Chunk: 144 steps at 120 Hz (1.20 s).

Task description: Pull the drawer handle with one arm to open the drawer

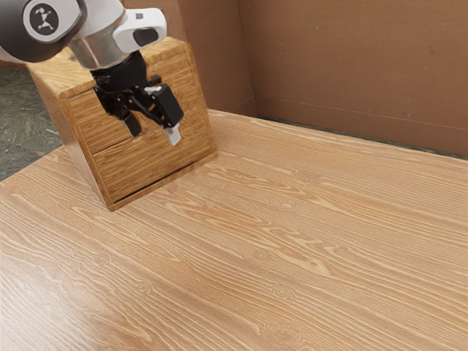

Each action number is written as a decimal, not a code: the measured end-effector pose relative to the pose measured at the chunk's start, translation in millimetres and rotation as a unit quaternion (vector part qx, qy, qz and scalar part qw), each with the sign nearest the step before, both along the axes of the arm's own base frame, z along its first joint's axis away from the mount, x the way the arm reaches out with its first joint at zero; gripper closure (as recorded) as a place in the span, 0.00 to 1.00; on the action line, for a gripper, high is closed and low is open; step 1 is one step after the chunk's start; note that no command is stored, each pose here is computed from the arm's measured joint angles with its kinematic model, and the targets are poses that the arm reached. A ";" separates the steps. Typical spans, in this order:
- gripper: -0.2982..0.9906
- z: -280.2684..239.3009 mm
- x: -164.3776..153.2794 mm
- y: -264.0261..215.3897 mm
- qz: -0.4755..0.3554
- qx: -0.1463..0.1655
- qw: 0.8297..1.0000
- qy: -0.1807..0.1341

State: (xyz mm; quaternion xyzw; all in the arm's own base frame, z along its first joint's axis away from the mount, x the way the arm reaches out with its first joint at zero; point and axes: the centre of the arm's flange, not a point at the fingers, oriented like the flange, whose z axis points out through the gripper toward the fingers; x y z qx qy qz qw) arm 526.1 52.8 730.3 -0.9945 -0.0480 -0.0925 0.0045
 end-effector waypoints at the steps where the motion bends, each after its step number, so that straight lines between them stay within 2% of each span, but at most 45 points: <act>1: 0.24 0.2 -0.6 4.4 0.004 0.000 1.000 0.000; 16: 0.25 0.7 -9.0 52.6 0.051 0.000 0.999 0.002; 32: 0.25 1.9 -9.7 50.3 0.049 0.000 0.999 0.003; 37: 0.25 18.9 -13.5 41.3 0.041 0.001 0.999 -0.012; 45: 0.25 65.3 -28.0 25.1 0.028 0.007 0.998 -0.054; 53: 0.25 80.9 -33.7 13.9 0.018 0.009 0.998 -0.066; 80: 0.25 71.5 -30.2 35.5 0.042 0.023 0.998 -0.046; 95: 0.25 62.6 -27.1 65.6 0.074 0.059 0.995 -0.032; 116: 0.25 40.6 -5.1 104.2 0.068 0.100 0.992 -0.027; 125: 0.25 24.7 14.1 114.1 0.057 0.114 0.992 -0.024; 144: 0.25 10.7 59.6 96.8 -0.014 0.148 0.987 -0.056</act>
